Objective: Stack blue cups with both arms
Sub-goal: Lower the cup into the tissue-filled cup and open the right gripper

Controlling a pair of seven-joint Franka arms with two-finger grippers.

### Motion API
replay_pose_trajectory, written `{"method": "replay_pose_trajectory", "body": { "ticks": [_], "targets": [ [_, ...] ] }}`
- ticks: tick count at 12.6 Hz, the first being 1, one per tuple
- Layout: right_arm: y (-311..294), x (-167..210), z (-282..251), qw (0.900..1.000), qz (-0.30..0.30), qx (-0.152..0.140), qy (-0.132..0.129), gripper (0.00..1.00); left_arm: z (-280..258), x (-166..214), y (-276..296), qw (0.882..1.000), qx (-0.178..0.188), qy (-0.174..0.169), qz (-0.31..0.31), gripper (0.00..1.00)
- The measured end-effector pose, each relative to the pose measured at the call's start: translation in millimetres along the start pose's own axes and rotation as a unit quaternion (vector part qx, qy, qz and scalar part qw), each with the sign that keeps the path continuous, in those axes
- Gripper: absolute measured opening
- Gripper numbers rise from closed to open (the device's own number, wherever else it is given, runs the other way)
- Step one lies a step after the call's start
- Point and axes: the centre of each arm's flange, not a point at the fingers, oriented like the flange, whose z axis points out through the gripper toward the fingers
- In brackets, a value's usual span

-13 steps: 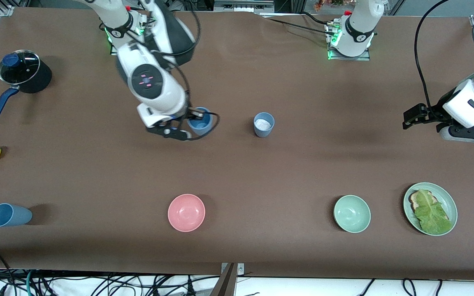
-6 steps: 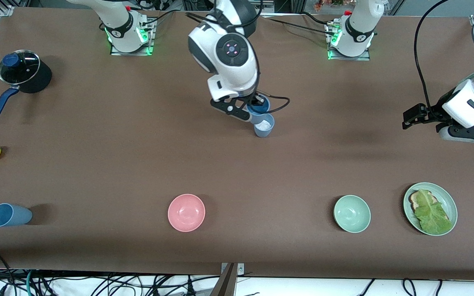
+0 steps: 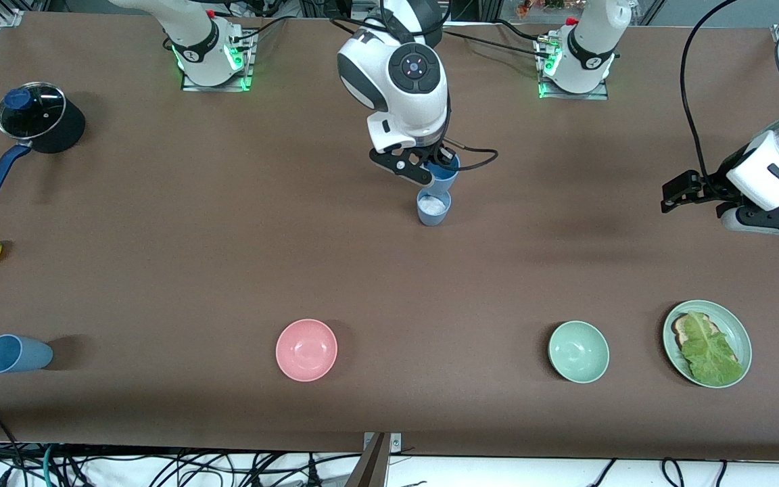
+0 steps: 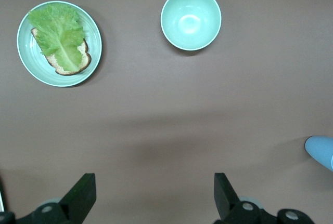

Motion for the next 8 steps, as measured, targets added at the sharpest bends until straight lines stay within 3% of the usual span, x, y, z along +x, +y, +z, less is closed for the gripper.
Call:
{"method": "replay_pose_trajectory", "body": {
  "ticks": [3, 8],
  "targets": [
    [0.5, 6.0, 4.9, 1.000, 0.000, -0.005, 0.009, 0.05, 0.0, 0.0, 0.0, 1.000, 0.000, 0.000, 0.000, 1.00],
    [-4.2, 11.2, 8.6, 1.000, 0.002, 0.012, 0.014, 0.05, 0.0, 0.0, 0.1, 1.000, 0.000, 0.000, 0.000, 1.00]
  ]
}}
